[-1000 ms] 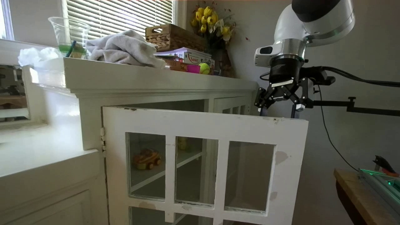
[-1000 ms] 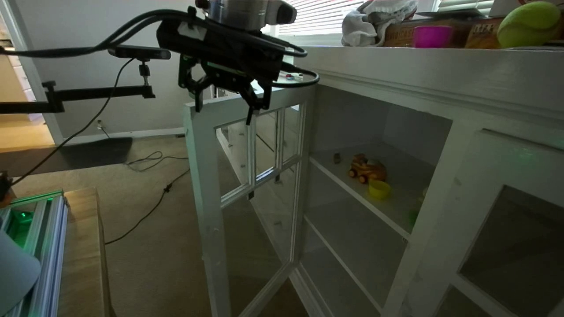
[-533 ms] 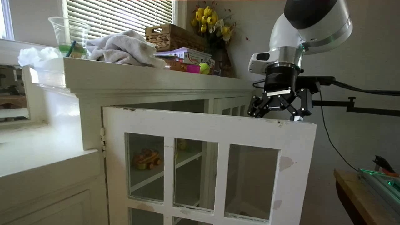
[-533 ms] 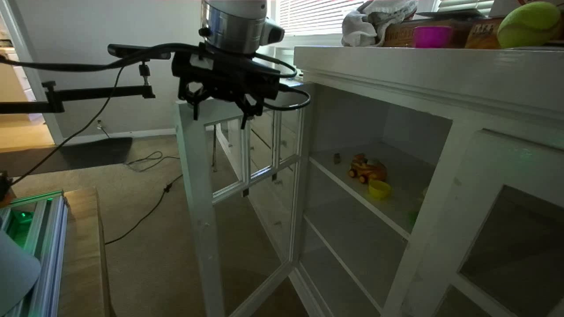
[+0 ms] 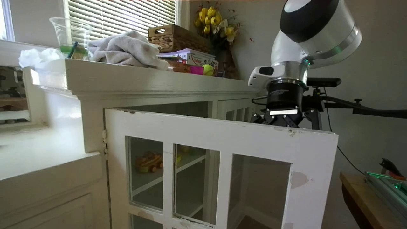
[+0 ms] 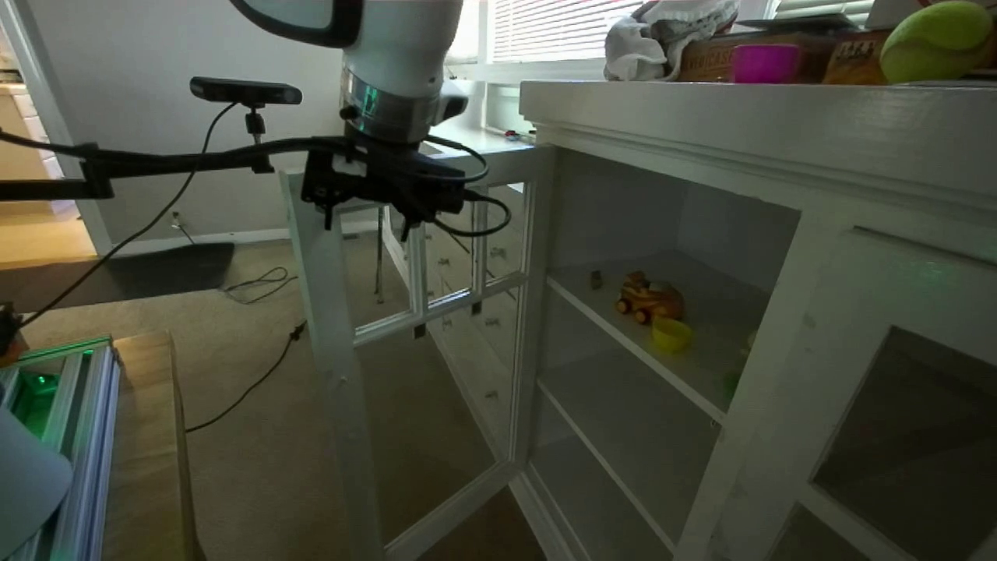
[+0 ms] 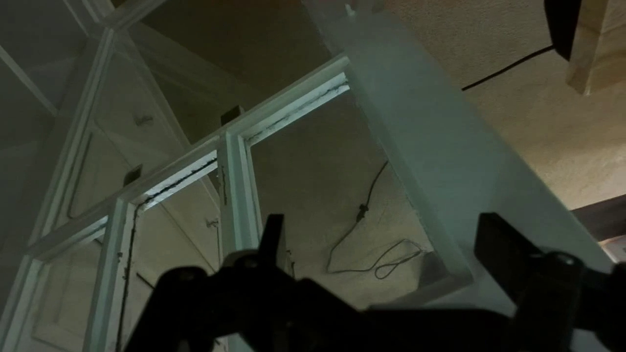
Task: Open the cabinet's left door
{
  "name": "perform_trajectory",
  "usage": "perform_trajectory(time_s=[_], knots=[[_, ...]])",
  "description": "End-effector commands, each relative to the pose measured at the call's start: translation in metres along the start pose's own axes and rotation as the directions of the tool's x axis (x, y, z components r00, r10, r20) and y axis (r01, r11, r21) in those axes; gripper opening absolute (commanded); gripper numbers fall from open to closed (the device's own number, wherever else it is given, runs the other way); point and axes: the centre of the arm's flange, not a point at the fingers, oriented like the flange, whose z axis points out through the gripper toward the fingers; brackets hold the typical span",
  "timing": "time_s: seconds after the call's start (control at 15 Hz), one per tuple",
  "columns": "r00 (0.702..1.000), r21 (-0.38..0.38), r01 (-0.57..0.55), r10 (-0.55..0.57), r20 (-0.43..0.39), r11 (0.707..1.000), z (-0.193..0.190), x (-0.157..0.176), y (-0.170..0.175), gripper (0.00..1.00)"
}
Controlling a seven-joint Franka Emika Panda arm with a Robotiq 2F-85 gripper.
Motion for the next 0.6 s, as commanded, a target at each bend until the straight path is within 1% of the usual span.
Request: perform_trajectory(time_s=[0.0,0.2,0.53], knots=[[0.999,0.009,0.04,-0.04,-0.015,0.999,0.028,0.006,-0.017,1.0],[0.997,0.001,0.066,-0.066,-0.03,0.998,0.04,0.022,-0.022,1.0],[0.993,-0.053,0.095,-0.098,-0.058,0.994,0.057,0.045,-0.029,1.0]])
